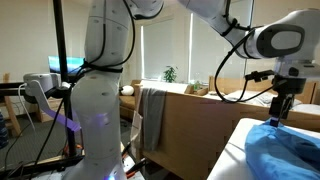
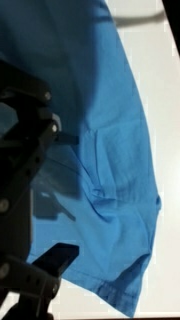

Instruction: Hang the blue shirt on the wooden object

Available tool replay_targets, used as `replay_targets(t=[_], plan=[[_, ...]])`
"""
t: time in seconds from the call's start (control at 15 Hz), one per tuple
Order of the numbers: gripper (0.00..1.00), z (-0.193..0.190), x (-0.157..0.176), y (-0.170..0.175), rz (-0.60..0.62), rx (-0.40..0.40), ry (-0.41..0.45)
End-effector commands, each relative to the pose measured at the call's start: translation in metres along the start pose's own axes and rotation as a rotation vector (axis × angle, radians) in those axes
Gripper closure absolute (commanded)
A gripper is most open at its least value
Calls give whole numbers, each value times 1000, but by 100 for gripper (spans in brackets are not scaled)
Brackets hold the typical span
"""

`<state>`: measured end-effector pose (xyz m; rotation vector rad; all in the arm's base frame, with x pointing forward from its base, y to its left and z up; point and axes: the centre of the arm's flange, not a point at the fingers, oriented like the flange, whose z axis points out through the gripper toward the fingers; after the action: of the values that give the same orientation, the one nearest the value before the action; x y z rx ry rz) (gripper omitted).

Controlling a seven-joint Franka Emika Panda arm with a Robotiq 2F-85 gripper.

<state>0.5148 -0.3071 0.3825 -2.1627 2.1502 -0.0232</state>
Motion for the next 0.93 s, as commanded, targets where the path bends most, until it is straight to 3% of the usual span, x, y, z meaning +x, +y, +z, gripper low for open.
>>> replay_targets(t=[0.0, 0.53, 0.6, 0.67, 0.87], plan=[[0, 19, 2, -6, 42, 41, -30], [0, 52, 0, -2, 89, 30, -81], [25, 53, 0, -4, 88, 21, -80], [27, 54, -1, -4, 72, 14, -89], [47, 51, -4, -8, 51, 10, -80]])
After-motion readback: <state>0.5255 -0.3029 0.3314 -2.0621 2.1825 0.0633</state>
